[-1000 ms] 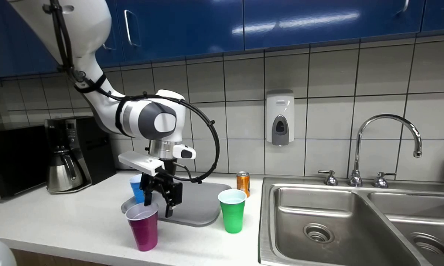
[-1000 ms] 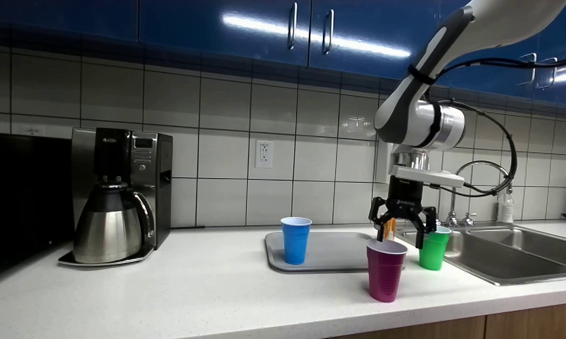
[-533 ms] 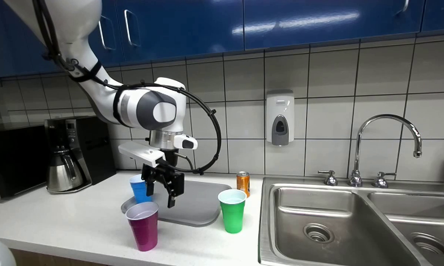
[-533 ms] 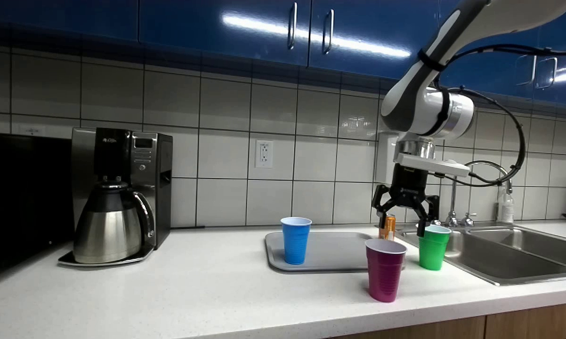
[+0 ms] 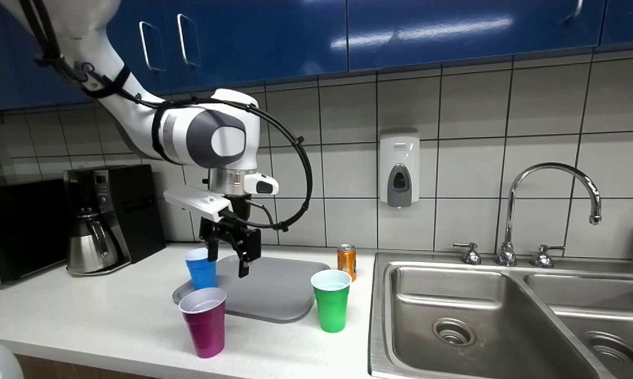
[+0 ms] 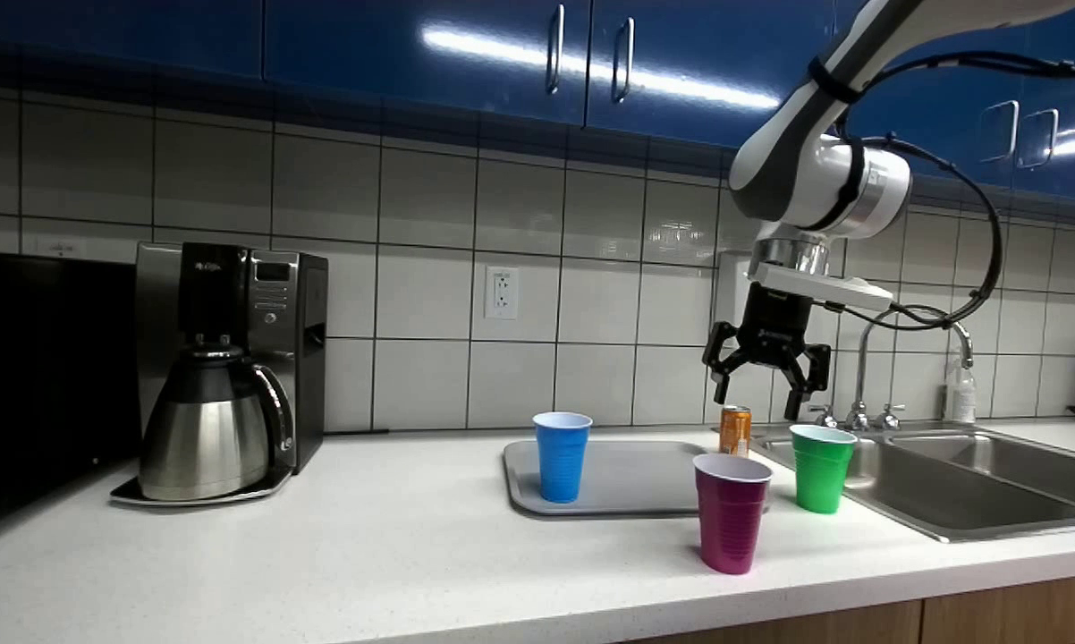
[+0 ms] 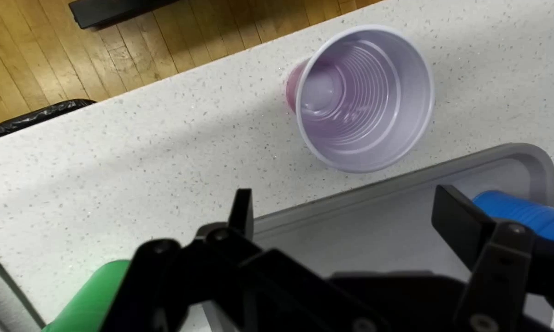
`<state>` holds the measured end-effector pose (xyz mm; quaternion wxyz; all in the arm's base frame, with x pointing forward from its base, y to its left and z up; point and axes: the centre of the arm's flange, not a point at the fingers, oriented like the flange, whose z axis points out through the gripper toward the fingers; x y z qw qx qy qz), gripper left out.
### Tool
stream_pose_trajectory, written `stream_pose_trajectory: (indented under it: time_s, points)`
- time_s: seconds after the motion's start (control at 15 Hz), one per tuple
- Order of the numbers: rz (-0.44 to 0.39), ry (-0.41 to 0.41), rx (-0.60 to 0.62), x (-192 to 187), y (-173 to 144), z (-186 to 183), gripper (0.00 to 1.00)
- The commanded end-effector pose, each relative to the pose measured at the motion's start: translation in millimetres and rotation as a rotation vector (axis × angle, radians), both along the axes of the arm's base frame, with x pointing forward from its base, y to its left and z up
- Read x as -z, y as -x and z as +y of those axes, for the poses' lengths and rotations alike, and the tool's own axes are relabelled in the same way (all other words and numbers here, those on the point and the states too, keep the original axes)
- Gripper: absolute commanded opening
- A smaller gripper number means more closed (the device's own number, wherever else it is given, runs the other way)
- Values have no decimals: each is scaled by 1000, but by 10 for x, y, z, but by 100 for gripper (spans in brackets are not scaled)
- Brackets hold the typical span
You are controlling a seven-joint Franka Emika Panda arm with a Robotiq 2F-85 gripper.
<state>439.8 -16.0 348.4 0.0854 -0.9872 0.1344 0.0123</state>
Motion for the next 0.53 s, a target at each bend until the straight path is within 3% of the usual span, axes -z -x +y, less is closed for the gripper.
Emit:
stream_pose_trajectory:
  time_s: [0.0, 0.47]
  points:
    - [-18, -11, -20, -178, 61, 135, 100]
    - [-49, 36, -39, -291, 27, 640, 100]
